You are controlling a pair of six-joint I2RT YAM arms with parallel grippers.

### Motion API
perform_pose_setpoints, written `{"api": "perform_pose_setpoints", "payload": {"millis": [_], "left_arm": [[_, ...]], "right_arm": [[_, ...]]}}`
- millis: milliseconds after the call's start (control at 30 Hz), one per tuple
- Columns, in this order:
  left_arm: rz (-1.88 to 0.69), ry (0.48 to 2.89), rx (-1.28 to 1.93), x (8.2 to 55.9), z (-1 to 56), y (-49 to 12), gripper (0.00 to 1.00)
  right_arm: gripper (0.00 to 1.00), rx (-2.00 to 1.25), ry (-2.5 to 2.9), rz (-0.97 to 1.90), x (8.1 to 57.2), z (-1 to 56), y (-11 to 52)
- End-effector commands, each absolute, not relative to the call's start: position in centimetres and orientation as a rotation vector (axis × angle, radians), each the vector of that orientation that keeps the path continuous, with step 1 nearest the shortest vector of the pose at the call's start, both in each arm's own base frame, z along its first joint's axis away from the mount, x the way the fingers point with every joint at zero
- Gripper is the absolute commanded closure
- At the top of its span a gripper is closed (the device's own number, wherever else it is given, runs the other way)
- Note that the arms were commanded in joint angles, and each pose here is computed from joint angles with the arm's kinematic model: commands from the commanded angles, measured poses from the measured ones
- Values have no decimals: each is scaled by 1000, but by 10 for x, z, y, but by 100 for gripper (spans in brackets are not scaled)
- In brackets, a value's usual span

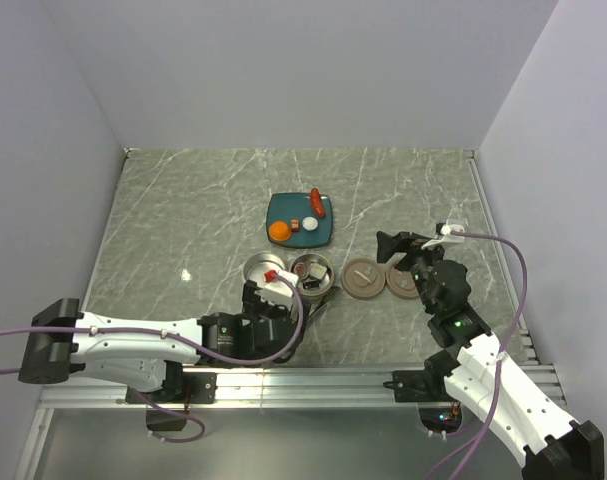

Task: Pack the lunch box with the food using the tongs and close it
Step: Grab the clamp with the left arm

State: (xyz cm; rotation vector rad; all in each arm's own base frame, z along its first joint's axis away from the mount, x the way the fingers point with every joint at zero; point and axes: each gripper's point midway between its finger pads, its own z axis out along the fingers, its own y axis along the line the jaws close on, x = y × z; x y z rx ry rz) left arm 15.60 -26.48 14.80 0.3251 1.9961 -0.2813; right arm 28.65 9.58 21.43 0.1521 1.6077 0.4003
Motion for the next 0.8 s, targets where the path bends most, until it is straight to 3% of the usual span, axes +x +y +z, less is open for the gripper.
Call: {"api": "perform_pose_setpoints", "payload": {"millis": [0,300,767], "left_arm": [[-342,2017,328,142,139,-273,1],[-345,2052,407,109,117,-272,1],[-205,2175,455,98,61,-267,1]], "right_arm": [[0,154,1565,418,289,230,96],[0,148,1565,426,287,231,97],[0,137,1554,452,282,232,99]]}}
